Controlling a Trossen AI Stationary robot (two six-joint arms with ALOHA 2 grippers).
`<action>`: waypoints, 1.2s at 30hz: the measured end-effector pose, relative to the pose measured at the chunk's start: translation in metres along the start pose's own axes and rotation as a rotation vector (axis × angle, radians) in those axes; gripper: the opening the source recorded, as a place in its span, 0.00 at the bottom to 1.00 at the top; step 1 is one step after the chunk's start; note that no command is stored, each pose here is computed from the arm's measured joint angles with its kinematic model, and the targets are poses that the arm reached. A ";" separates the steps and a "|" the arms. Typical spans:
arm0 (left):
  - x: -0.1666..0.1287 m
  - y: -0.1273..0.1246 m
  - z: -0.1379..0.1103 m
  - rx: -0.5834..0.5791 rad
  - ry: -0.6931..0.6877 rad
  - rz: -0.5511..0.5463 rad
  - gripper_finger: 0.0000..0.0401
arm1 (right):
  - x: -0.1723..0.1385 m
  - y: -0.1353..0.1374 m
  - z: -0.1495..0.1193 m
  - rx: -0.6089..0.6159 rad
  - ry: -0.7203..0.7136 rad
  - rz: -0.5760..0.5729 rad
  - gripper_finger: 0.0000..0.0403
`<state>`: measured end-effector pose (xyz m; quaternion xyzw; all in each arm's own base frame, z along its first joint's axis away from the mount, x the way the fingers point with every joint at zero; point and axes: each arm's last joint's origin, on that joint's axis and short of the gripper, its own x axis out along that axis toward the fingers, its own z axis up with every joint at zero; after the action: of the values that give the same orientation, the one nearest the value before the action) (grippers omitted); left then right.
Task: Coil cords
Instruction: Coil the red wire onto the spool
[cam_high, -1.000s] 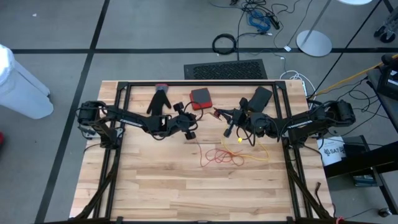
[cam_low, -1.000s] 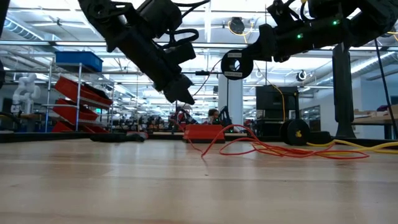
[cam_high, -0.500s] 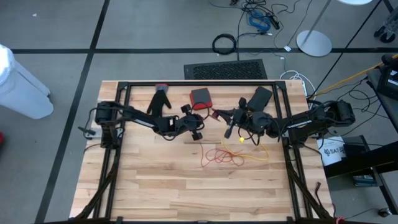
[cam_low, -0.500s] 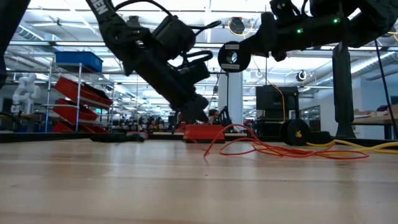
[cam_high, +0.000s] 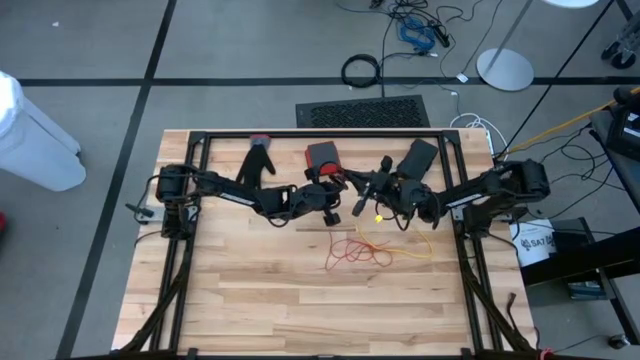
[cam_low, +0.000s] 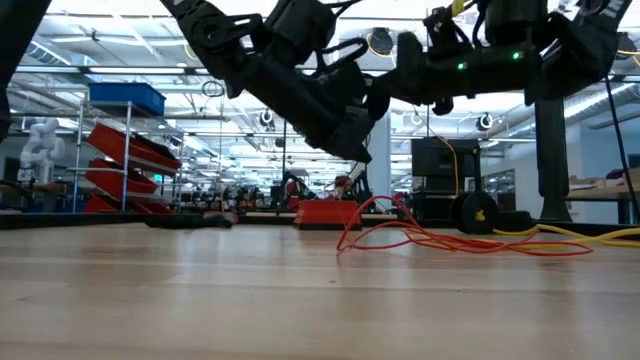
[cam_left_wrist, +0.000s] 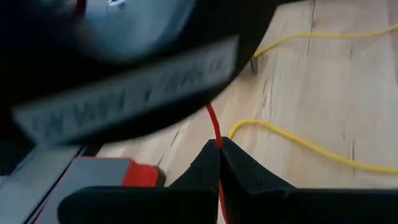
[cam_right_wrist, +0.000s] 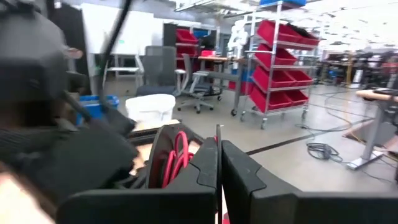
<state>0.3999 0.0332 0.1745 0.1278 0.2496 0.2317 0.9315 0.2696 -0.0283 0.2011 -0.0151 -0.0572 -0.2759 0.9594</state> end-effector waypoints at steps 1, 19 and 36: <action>0.000 0.000 0.002 -0.001 -0.005 -0.001 0.00 | 0.001 0.000 -0.002 0.004 -0.008 -0.005 0.00; -0.008 -0.014 0.011 0.028 -0.016 -0.011 0.00 | 0.023 0.008 -0.032 -0.100 0.083 -0.126 0.00; -0.040 0.007 0.033 0.110 0.010 0.063 0.00 | 0.023 0.008 -0.037 -0.213 0.140 -0.077 0.00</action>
<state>0.3842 0.0155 0.2206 0.1853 0.2623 0.2474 0.9141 0.2968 -0.0357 0.1671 -0.0955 0.0390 -0.3174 0.9427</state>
